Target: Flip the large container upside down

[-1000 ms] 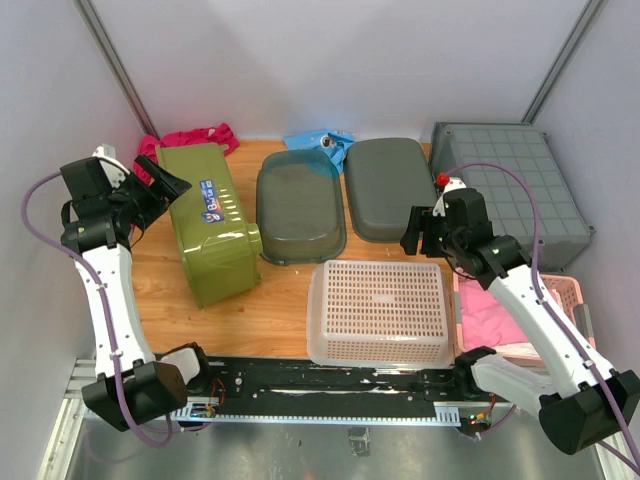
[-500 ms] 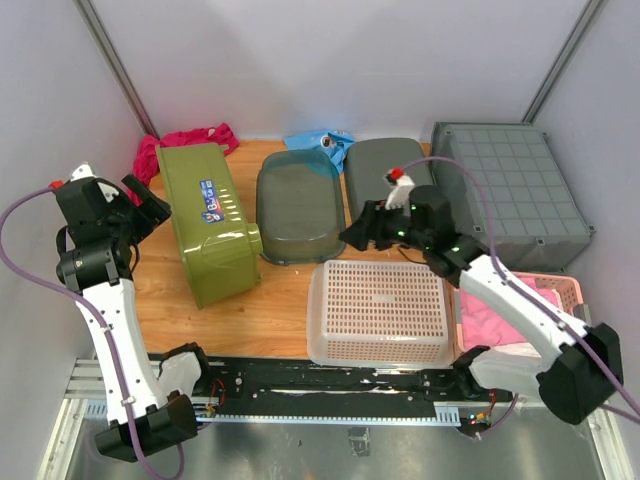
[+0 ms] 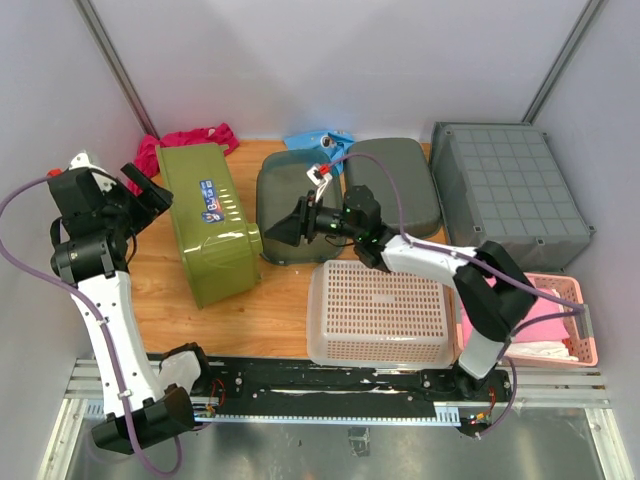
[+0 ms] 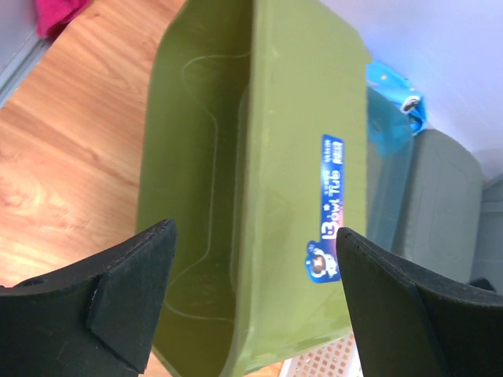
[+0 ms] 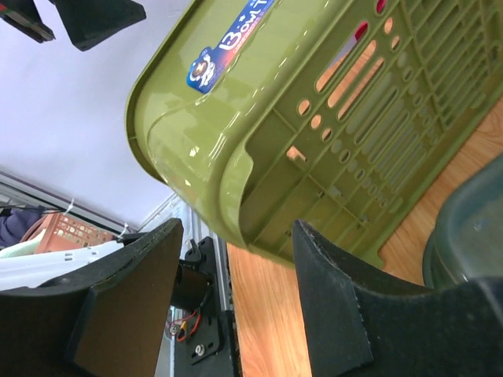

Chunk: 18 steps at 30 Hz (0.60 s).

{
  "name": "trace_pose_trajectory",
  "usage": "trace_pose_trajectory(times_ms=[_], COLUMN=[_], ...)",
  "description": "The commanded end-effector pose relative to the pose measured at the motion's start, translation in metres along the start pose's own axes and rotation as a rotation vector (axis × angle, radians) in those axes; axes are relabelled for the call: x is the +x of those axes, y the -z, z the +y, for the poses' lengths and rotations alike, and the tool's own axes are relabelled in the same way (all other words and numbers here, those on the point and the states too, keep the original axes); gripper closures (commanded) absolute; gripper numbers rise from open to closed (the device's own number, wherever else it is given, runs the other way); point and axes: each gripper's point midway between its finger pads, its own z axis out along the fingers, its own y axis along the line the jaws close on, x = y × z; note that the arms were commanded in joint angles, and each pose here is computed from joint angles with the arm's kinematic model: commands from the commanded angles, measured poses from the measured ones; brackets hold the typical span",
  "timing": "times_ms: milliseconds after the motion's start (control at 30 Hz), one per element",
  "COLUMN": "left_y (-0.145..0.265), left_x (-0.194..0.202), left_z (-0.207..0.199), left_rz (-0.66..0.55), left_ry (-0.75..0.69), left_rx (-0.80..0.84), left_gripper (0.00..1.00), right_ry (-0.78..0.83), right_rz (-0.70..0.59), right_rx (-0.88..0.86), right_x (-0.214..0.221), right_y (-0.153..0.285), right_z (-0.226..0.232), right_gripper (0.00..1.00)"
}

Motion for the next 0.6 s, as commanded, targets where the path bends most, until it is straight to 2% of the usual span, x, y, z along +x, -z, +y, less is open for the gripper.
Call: trace_pose_trajectory(times_ms=[0,200,300,467,567], left_y=[0.007,0.007,0.006,0.007,0.007], left_x=[-0.019,-0.019,-0.018,-0.018,-0.019], left_z=[-0.029,-0.034,-0.036,-0.038,-0.042], left_rz=[-0.037,-0.034,-0.031,-0.035,-0.038], left_ry=[-0.010,-0.019,-0.021,-0.021,-0.011], left_rx=[0.129,0.151,0.158,0.168,0.188], left_gripper=[0.14,0.13,0.13,0.13,0.14], right_ry=[0.033,0.028,0.018,0.010,0.017], right_rz=[-0.051,0.013,0.027,0.048,0.054], right_rx=[-0.140,-0.191,-0.204,-0.214,-0.197], right_x=[-0.018,0.001,0.006,0.011,0.012], right_y=[-0.025,-0.044,-0.048,-0.046,-0.045], right_z=[0.027,0.032,0.034,0.038,0.038], right_gripper=[0.40,0.40,0.45,0.65,0.82])
